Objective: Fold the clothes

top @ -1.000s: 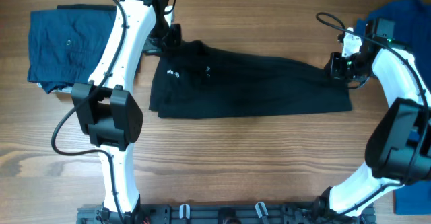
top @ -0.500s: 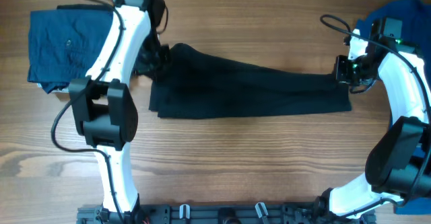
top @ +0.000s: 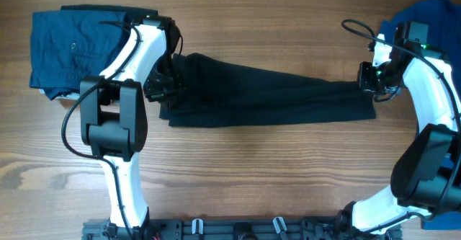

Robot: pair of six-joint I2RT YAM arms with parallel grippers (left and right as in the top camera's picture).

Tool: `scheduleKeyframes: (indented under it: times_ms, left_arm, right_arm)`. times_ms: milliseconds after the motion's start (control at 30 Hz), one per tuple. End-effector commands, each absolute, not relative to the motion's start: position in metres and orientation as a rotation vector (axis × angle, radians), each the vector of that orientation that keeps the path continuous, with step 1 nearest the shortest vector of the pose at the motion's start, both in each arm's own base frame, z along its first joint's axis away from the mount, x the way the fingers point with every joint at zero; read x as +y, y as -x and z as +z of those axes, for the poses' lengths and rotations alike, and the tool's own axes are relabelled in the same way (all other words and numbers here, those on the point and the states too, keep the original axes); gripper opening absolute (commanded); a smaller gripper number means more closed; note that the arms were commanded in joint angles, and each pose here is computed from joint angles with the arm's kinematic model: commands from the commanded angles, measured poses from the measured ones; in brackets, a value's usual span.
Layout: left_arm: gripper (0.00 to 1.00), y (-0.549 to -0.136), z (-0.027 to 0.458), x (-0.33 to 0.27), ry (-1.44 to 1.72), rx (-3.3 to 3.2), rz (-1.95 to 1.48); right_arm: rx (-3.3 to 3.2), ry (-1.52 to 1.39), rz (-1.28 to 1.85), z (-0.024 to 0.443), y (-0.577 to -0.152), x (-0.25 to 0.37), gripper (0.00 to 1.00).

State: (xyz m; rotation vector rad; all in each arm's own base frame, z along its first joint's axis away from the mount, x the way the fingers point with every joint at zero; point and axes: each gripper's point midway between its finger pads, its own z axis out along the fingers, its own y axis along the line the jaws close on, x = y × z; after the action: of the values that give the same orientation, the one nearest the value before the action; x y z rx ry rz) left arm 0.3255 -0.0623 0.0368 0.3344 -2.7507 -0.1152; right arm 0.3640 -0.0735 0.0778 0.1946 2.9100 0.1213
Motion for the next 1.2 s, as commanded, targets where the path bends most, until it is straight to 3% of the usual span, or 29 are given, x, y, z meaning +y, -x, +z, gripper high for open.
scheduleKeyframes:
  times_ms: [0,567,1033,1167]
  left_arm:
    - [0.04,-0.327,0.04,-0.064,-0.363,-2.763,-0.088]
    - [0.04,-0.332,0.038,-0.065,-0.365,-2.785,-0.08]
    - [0.04,-0.333,0.038,-0.065,-0.364,-2.788,-0.079]
    - [0.08,-0.333,0.038,-0.065,-0.364,-2.788,-0.079]
  right_arm:
    - [2.941,-0.204,0.112,0.064,-0.362,-0.074,0.04]
    - [3.082,-0.244,0.157,0.021,-0.348,-0.071,0.04]
    - [3.125,-0.291,0.172,0.019,-0.338,-0.068,0.04]
    - [3.137,-0.294,0.176,0.019,-0.335,-0.067,0.04]
